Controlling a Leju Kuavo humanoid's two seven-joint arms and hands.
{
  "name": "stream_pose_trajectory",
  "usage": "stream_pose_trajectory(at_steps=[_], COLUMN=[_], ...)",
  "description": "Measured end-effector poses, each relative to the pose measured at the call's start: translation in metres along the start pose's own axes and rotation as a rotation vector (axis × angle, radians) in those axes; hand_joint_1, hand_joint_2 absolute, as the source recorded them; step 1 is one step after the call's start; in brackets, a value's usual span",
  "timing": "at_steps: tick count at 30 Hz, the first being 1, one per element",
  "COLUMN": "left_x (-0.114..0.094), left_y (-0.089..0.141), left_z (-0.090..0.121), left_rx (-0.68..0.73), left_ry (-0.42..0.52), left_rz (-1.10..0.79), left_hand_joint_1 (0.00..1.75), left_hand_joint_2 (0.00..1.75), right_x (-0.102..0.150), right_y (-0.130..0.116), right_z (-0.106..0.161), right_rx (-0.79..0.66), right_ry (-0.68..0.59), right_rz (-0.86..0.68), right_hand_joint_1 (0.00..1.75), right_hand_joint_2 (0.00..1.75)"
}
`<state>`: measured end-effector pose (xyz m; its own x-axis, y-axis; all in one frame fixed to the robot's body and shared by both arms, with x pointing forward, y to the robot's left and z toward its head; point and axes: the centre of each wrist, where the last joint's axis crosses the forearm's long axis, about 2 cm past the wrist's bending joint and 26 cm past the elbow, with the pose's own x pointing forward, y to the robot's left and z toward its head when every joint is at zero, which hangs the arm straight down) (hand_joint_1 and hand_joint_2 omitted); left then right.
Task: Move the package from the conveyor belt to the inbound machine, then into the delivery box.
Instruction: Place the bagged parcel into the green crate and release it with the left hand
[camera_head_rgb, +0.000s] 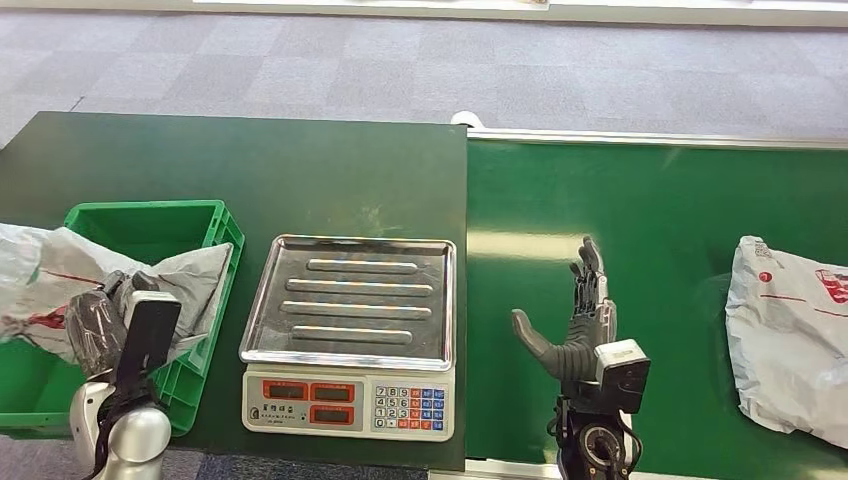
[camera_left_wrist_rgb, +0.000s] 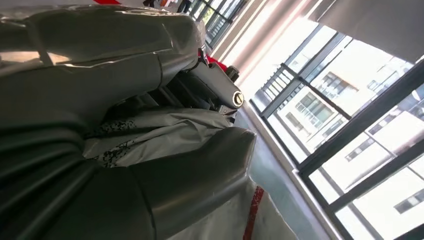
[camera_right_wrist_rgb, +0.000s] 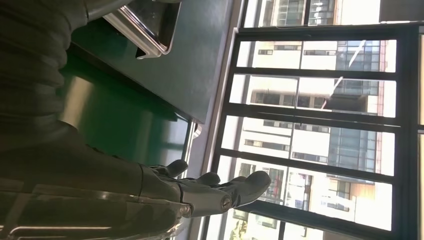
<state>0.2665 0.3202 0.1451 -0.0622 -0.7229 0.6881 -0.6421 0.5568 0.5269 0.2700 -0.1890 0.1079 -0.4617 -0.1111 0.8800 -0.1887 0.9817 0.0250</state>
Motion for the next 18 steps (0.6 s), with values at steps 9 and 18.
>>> stream_pose_trajectory(at_steps=[9, 18], left_x=[-0.040, -0.051], left_y=[0.010, 0.013], left_z=[-0.011, -0.014], left_rx=[-0.122, -0.144], left_ry=[0.148, 0.201], left_rz=[-0.248, -0.320], left_hand_joint_1=[1.75, 1.75], left_hand_joint_2=[1.75, 1.75], right_x=[0.000, 0.000], right_y=[-0.002, -0.003], right_z=[-0.003, -0.004], right_rx=[0.020, 0.015], right_ry=[0.009, 0.009], right_rz=[0.003, 0.005], right_hand_joint_1=[0.00, 0.00], right_hand_joint_2=[1.75, 1.75])
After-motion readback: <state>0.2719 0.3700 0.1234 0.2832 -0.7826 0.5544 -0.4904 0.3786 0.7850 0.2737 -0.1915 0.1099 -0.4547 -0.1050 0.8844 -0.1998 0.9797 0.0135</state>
